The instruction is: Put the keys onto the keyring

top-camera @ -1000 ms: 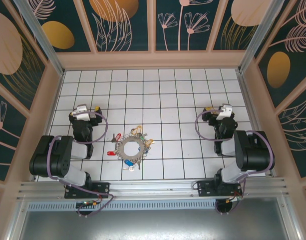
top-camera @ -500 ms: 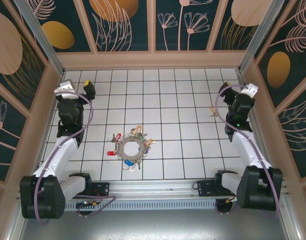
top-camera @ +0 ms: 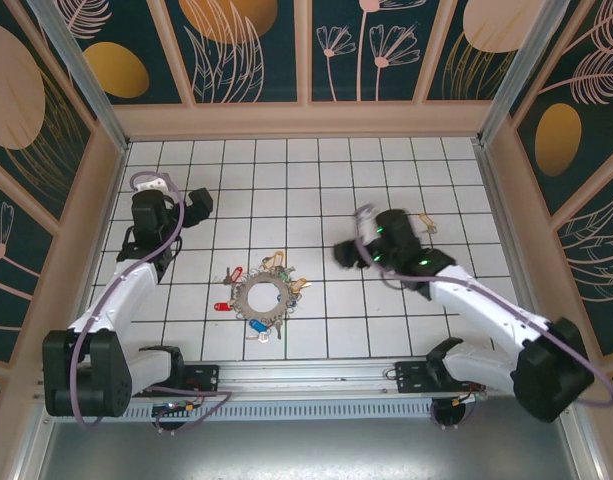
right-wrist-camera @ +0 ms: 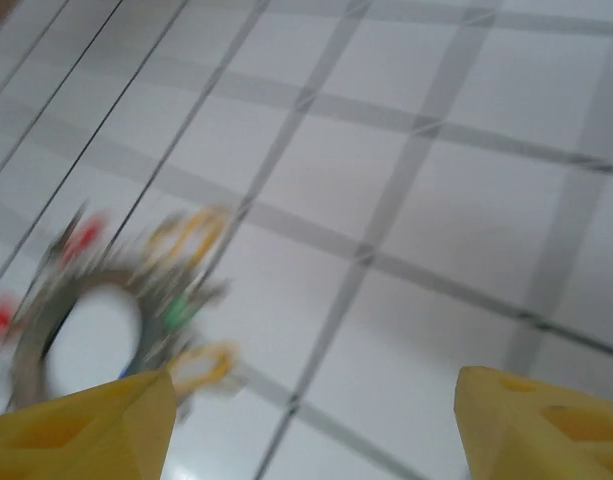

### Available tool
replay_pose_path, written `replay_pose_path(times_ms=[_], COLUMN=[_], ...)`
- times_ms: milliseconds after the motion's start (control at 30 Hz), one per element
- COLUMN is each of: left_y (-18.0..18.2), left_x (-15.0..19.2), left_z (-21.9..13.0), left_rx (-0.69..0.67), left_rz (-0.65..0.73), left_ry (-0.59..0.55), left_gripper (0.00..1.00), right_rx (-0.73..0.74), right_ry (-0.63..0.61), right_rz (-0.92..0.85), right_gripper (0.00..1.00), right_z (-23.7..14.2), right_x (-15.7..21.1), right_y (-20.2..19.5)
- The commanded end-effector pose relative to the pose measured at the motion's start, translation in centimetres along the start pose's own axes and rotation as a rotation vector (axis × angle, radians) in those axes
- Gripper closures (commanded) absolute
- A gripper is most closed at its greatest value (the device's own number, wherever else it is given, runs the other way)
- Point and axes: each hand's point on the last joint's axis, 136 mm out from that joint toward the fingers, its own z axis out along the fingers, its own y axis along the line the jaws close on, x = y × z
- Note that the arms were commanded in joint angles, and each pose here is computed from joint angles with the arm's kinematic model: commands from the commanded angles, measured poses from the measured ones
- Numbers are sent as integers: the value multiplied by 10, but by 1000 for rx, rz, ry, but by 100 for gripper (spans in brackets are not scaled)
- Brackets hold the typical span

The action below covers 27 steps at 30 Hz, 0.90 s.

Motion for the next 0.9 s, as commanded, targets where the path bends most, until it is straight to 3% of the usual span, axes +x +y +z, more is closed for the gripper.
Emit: replay_pose_path(times_ms=[0, 167, 300, 400, 633, 867], left_y=[5, 20, 25, 28, 32, 35], left_x=[11, 13, 12, 8, 4, 7], left_z=[9, 16, 15, 14, 11, 14], left_rx=[-29, -116, -148, -175, -201, -218], left_rz=[-26, -32, -34, -24, -18, -27], left_ry=[77, 103, 98, 87, 75, 89], left_gripper=[1, 1, 1, 1, 1, 1], right_rx=[-165, -193, -156, -135, -100, 63], right_ry=[25, 59, 192, 292, 386, 448], right_rz=[-240, -301, -243, -170, -184, -123], right_gripper=[26, 27, 43, 48, 47, 44], right_z=[20, 68, 120, 150, 166, 185], right_x=[7, -8, -15, -12, -3, 13], right_y=[57, 89, 95, 102, 117, 93])
